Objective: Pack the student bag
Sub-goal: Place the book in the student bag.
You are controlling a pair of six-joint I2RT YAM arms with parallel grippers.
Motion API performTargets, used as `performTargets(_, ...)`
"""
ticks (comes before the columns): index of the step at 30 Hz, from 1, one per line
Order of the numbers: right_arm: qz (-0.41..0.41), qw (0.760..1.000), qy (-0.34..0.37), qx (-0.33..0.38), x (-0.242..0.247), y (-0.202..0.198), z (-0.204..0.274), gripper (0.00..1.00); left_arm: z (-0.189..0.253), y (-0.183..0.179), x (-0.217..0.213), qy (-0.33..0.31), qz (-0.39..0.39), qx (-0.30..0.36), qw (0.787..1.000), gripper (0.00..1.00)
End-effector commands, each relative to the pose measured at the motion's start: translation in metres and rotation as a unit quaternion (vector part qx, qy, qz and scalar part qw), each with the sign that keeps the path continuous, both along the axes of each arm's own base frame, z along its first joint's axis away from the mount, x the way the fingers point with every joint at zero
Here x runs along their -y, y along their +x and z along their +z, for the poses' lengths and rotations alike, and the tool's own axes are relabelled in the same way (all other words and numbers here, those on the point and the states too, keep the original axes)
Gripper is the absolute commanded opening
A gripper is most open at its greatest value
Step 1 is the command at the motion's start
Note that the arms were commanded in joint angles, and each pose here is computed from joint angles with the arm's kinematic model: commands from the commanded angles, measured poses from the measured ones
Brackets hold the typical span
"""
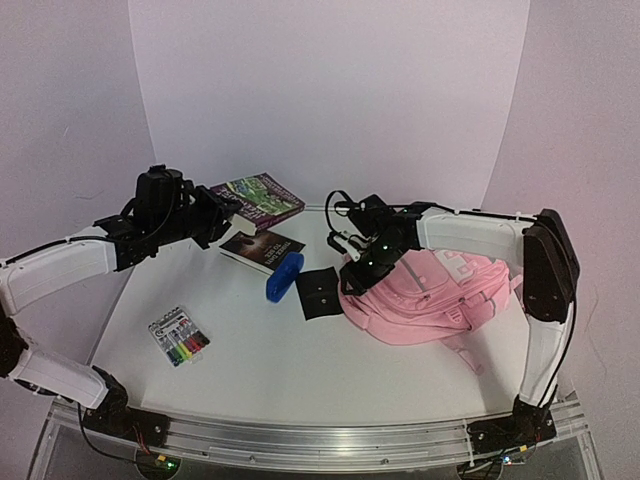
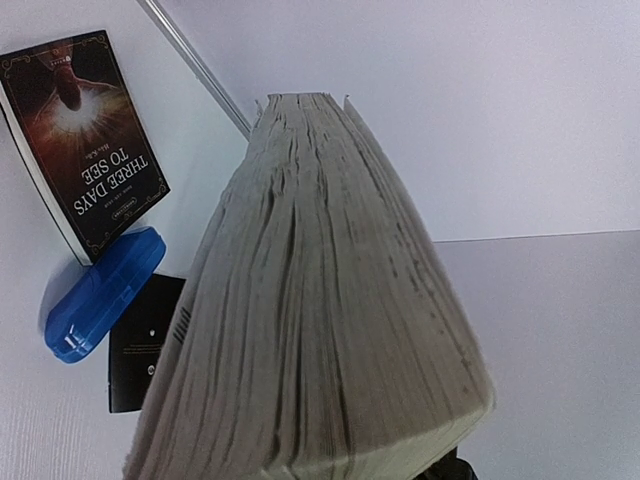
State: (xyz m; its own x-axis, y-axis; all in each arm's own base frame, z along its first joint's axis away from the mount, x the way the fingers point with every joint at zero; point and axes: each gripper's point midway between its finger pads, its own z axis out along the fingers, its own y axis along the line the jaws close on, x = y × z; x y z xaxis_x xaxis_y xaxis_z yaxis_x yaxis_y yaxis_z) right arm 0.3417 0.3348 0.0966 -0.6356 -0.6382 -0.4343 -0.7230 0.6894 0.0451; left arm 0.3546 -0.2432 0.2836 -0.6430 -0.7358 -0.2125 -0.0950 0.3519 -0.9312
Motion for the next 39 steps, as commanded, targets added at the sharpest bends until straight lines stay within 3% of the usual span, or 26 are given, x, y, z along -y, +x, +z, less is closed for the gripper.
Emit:
performTargets(1, -0.012, 0.999, -0.012, 0.029, -0.006, 0.020, 0.004, 0.44, 0.059, -0.007, -0.008, -0.031, 0.007, 0.082, 0.996, 0.00)
performTargets(5, -0.020, 0.998, -0.039, 0.035, 0.001, 0.025, -0.006, 0.30, 0.061, -0.010, -0.013, -0.027, 0.012, 0.083, 0.996, 0.00)
performTargets(9, -0.021, 0.998, -0.055, 0.027, 0.005, 0.025, -0.016, 0.22, 0.062, -0.013, -0.016, -0.024, 0.015, 0.084, 0.996, 0.00)
performTargets(14, -0.017, 0.999, -0.044, 0.018, 0.001, 0.021, -0.010, 0.00, 0.060, -0.014, -0.017, -0.023, 0.015, 0.082, 0.996, 0.00)
performTargets(23, -0.009, 0.998, 0.029, 0.050, -0.011, 0.021, 0.061, 0.00, 0.042, -0.017, -0.006, 0.003, -0.020, 0.052, 0.998, 0.00)
performTargets(34, -0.068, 0.982, 0.172, 0.036, 0.013, 0.048, 0.145, 0.00, -0.004, -0.055, 0.011, 0.044, -0.135, 0.015, 0.990, 0.00)
performTargets(39, -0.056, 0.966, 0.252, 0.011, 0.014, 0.049, 0.185, 0.00, -0.008, -0.069, 0.041, 0.012, -0.235, 0.027, 0.972, 0.00)
